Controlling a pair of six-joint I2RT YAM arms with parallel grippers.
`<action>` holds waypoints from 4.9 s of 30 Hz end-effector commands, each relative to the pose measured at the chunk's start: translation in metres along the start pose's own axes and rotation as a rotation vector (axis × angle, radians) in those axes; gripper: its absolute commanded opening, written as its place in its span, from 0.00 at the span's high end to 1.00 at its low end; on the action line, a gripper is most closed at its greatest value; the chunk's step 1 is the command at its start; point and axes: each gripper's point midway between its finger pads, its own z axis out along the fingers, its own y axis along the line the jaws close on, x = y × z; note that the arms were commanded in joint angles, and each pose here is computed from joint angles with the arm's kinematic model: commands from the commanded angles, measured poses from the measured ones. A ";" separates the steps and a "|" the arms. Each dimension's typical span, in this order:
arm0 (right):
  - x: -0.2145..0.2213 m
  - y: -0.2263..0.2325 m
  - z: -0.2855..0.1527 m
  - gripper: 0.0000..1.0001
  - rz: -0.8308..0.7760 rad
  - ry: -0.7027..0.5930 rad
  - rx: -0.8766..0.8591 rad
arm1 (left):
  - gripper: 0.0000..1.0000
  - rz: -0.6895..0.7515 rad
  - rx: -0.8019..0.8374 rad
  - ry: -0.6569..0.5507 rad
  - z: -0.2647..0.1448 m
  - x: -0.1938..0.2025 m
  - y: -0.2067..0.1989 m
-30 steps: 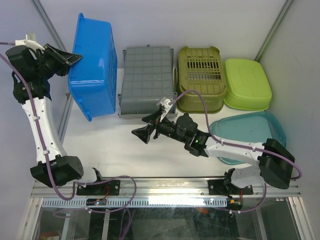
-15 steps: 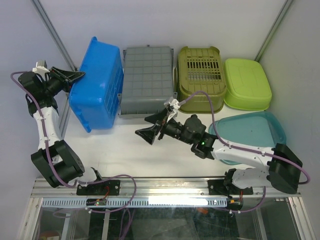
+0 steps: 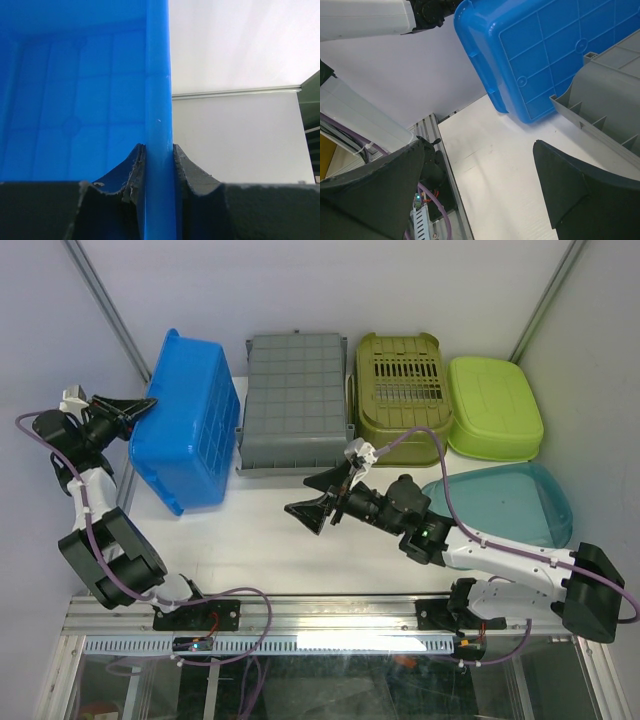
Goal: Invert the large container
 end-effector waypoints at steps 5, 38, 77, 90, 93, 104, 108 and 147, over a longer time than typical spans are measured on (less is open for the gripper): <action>-0.012 0.003 0.002 0.06 -0.016 -0.033 0.000 | 1.00 0.058 -0.221 -0.010 -0.005 -0.016 0.077; -0.008 -0.001 0.025 0.06 -0.015 -0.015 0.009 | 0.77 0.207 -0.582 -0.041 -0.026 -0.050 0.154; 0.001 -0.003 0.013 0.06 -0.009 0.060 0.039 | 0.01 0.682 -0.686 -0.058 0.014 0.005 0.020; -0.018 -0.076 -0.089 0.03 -0.175 0.125 0.526 | 0.01 0.702 -0.948 -0.126 -0.072 0.076 0.061; -0.020 -0.074 -0.100 0.03 -0.173 0.112 0.522 | 0.01 0.620 -1.040 -0.148 -0.087 0.084 0.095; -0.031 -0.093 -0.116 0.01 -0.210 0.100 0.657 | 0.01 0.472 -0.977 -0.065 -0.043 0.074 0.147; -0.037 -0.092 -0.119 0.01 -0.208 0.083 0.665 | 0.01 0.514 -0.913 -0.039 -0.009 0.053 0.138; -0.104 -0.190 -0.221 0.01 0.270 -0.205 1.295 | 0.01 0.992 -0.299 0.167 0.001 0.223 -0.062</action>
